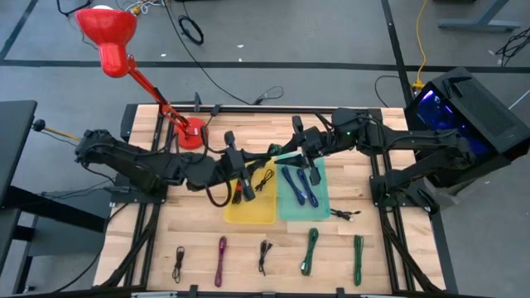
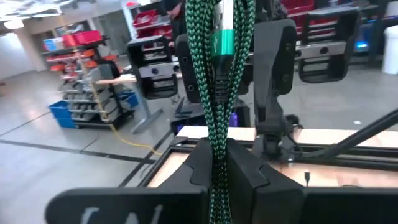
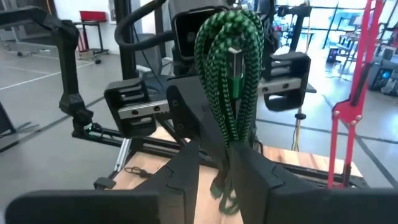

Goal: Pick & Place USB Port
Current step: Put the top green charger cable into the green bin

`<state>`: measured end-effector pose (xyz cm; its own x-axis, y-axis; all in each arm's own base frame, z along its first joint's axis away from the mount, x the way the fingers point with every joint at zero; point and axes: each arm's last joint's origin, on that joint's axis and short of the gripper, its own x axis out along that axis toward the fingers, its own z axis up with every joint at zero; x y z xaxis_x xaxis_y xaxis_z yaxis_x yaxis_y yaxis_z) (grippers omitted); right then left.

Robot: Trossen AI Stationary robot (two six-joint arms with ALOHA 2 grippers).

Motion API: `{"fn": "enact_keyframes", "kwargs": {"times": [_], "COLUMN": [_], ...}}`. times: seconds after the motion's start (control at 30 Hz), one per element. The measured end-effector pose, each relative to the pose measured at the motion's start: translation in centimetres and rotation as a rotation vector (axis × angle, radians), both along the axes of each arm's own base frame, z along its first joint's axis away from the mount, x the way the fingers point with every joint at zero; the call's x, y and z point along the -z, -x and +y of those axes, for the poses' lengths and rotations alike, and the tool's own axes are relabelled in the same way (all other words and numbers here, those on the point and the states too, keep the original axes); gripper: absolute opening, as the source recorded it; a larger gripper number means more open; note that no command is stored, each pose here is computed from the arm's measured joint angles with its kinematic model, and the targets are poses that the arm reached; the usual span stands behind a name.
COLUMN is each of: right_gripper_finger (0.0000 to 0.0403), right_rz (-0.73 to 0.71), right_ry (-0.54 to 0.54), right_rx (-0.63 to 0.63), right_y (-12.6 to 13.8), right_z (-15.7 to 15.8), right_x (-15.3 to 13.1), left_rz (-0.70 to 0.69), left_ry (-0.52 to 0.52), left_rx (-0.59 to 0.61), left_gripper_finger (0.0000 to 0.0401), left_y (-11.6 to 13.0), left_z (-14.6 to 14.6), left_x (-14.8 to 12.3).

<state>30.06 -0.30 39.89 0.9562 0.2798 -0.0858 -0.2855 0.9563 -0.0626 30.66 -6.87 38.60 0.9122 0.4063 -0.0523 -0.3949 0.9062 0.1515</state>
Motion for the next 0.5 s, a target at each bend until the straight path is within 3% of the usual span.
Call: {"fn": "enact_keyframes", "kwargs": {"times": [0.5], "right_gripper_finger": [0.0094], "right_rz": [-0.076], "right_ry": [0.006], "right_rx": [0.073], "right_y": [-0.09], "right_z": [-0.07], "right_x": [-0.73], "left_rz": [-0.071], "left_ry": [0.016], "left_rx": [0.065], "left_gripper_finger": [0.0024], "left_y": [-0.36], "left_z": [1.02], "left_x": [-0.73]}}
